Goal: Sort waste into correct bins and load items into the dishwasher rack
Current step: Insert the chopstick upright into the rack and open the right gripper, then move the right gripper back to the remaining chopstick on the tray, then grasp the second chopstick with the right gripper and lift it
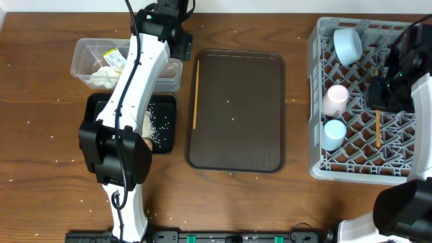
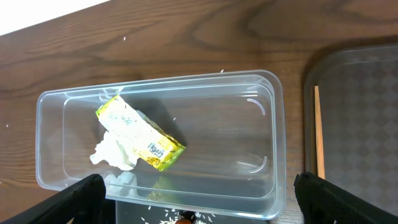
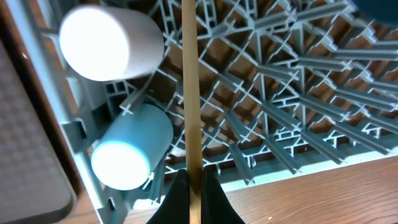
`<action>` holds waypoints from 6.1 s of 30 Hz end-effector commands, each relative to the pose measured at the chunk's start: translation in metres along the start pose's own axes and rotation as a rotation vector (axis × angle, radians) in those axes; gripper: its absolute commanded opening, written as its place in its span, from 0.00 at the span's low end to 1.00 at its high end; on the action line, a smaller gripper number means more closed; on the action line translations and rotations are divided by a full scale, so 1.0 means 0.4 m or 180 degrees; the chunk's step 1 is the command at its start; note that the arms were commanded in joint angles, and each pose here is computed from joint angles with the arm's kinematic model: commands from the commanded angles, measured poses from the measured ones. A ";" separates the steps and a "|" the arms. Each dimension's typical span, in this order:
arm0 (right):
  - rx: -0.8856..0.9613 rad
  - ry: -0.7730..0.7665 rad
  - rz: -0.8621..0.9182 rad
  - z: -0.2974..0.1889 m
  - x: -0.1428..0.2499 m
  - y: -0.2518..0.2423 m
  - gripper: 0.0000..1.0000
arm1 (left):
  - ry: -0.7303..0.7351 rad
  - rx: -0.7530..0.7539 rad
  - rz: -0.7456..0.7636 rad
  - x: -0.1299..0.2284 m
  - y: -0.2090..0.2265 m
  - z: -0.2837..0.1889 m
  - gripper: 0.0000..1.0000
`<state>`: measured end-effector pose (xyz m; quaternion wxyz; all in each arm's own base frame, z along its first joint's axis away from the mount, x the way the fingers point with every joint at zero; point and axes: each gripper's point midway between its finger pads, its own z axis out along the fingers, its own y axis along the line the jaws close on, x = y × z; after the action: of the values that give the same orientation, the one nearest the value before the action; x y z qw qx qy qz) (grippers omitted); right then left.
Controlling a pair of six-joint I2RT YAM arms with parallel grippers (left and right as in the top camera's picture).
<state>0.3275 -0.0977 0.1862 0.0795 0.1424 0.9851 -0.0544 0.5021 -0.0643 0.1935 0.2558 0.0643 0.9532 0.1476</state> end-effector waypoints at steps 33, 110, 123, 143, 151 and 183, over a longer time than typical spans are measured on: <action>0.0085 -0.0360 0.0010 0.102 -0.074 -0.066 0.44 | 0.0041 -0.0043 0.0042 0.007 0.002 0.010 0.98; -0.1139 -0.1402 -0.1895 0.340 0.140 1.204 0.48 | 0.0041 -0.0043 0.0042 0.007 0.002 0.010 0.98; -0.1149 -0.1329 -0.1925 0.310 0.140 1.207 0.55 | 0.0042 -0.0043 0.0041 0.007 0.003 0.010 0.98; -0.1150 -0.1234 -0.1934 0.375 0.153 1.219 0.54 | 0.0041 -0.0043 0.0042 0.007 0.002 0.010 0.98; -0.1256 -0.1188 -0.1961 0.369 0.168 1.233 0.60 | 0.0041 -0.0043 0.0042 0.007 0.002 0.010 0.98; -0.1091 -0.0810 -0.1743 0.249 0.119 1.136 0.01 | 0.0041 -0.0043 0.0042 0.007 0.002 0.010 0.98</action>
<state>0.4132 0.3424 0.0106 0.1849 -0.1693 0.9663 0.0591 0.5021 -0.0642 0.1935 0.2553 0.0677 0.9529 0.1487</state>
